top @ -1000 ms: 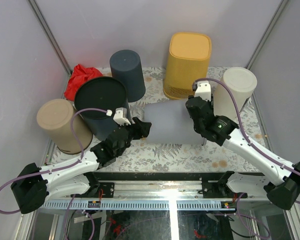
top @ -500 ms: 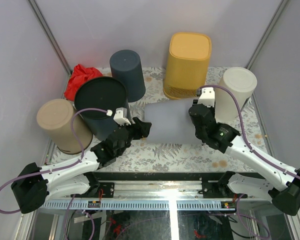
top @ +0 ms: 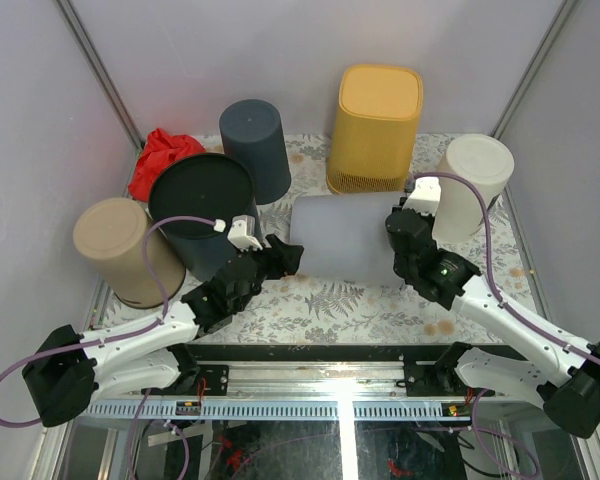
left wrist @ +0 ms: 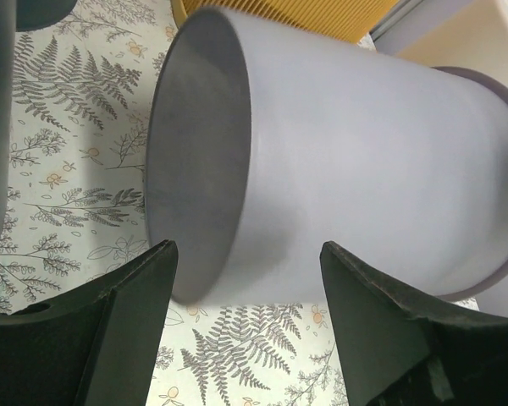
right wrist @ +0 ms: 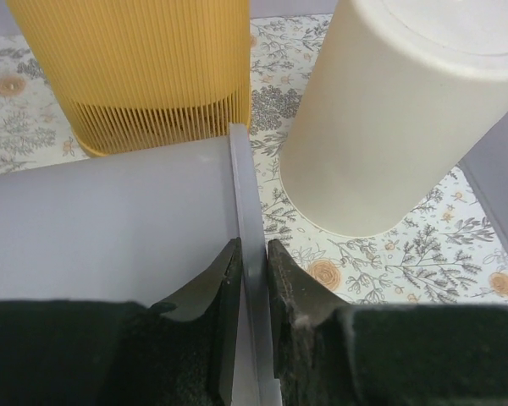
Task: Turn the large container upside down
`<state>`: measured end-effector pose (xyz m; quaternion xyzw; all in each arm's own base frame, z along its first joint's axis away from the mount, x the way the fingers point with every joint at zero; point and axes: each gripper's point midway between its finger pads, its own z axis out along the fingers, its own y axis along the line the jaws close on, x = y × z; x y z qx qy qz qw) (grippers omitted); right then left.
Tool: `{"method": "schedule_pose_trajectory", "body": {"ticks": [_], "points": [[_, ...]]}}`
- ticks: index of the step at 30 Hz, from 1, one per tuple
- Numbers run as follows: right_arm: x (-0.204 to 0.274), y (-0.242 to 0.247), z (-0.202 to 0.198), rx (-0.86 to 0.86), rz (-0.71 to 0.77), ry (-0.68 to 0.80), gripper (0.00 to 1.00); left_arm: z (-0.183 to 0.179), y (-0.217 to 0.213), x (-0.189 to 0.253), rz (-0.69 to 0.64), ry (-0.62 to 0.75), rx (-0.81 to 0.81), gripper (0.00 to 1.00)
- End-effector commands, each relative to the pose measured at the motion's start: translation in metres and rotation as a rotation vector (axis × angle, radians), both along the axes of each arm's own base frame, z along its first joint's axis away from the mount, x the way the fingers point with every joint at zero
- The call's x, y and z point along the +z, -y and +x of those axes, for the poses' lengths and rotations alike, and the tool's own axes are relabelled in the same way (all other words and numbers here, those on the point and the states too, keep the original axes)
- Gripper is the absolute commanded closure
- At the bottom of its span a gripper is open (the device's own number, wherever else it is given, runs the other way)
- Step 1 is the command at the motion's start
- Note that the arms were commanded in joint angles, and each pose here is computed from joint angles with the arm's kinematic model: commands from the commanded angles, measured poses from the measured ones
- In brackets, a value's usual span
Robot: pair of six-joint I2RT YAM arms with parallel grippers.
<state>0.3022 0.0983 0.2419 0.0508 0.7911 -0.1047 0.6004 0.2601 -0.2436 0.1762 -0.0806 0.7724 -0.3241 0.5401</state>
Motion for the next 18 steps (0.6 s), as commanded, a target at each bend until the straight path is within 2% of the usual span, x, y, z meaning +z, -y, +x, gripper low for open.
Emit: {"method": "schedule_pose_trajectory", "body": {"ticks": [1,3,6,18], "points": [[-0.028,0.011,-0.001,-0.025,0.036,-0.051,0.83,0.002,0.008,0.011,-0.033,0.044,-0.037,0.32],[-0.031,0.011,0.0,-0.023,0.05,-0.056,0.86,0.0,0.014,0.013,-0.042,0.048,-0.066,0.32],[-0.035,0.013,0.0,-0.035,0.081,-0.059,1.0,0.0,0.021,0.015,-0.05,0.053,-0.096,0.32],[-0.049,0.036,-0.025,-0.055,0.179,-0.056,1.0,-0.002,0.016,0.036,-0.081,0.079,-0.083,0.32]]}}
